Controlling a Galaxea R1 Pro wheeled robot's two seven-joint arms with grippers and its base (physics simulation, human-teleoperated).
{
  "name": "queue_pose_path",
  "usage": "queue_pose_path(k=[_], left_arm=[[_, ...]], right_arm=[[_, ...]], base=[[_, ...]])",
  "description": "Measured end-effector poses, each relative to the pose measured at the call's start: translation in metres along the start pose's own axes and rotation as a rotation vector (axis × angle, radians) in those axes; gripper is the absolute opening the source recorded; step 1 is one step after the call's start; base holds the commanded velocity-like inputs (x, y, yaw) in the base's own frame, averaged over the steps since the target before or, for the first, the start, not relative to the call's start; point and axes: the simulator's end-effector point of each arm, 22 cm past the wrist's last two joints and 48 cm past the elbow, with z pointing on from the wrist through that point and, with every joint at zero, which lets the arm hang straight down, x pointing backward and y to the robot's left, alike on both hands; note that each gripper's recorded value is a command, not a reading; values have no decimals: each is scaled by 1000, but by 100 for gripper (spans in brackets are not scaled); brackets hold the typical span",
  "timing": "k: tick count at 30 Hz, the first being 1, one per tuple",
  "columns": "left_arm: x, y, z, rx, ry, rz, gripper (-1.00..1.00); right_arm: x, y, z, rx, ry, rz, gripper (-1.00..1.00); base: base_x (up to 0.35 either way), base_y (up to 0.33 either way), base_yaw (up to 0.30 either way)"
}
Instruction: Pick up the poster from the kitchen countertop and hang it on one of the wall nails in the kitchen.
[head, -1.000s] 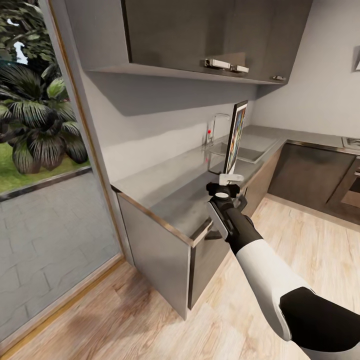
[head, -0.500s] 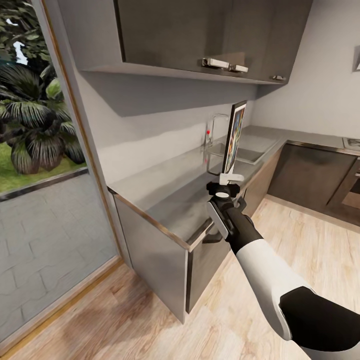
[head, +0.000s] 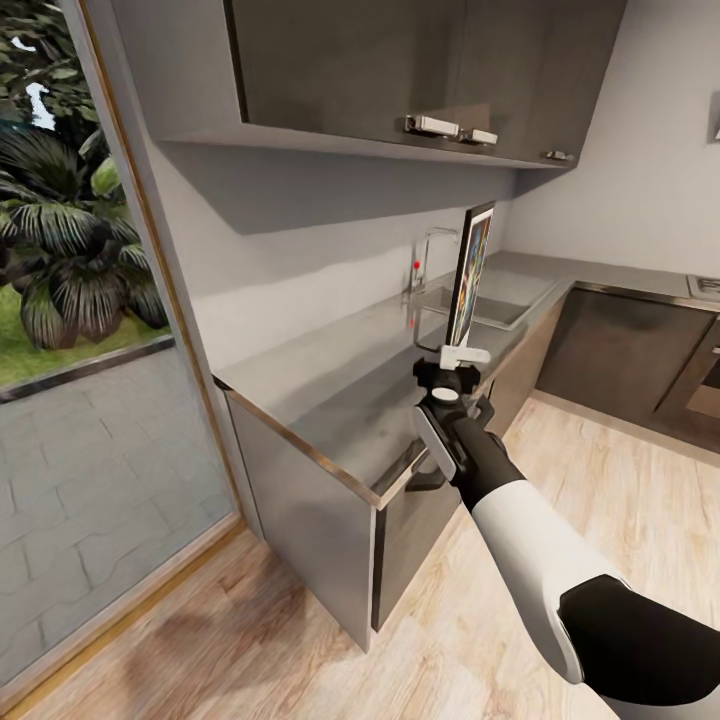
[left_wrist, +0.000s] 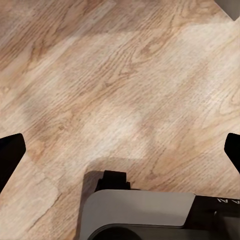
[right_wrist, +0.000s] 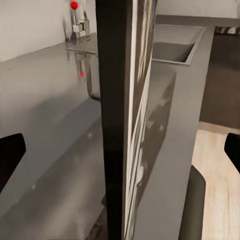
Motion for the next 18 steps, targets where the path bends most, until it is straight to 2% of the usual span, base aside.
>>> queue_pose_path(k=[11, 18], left_arm=[[0, 0, 0, -1, 0, 0, 100], [0, 0, 0, 0, 0, 0, 100]], right_arm=[[-5, -1, 0, 3, -42, 32, 100], [4, -2, 3, 8, -40, 30, 100]], base=[[0, 0, 0], [0, 0, 0]])
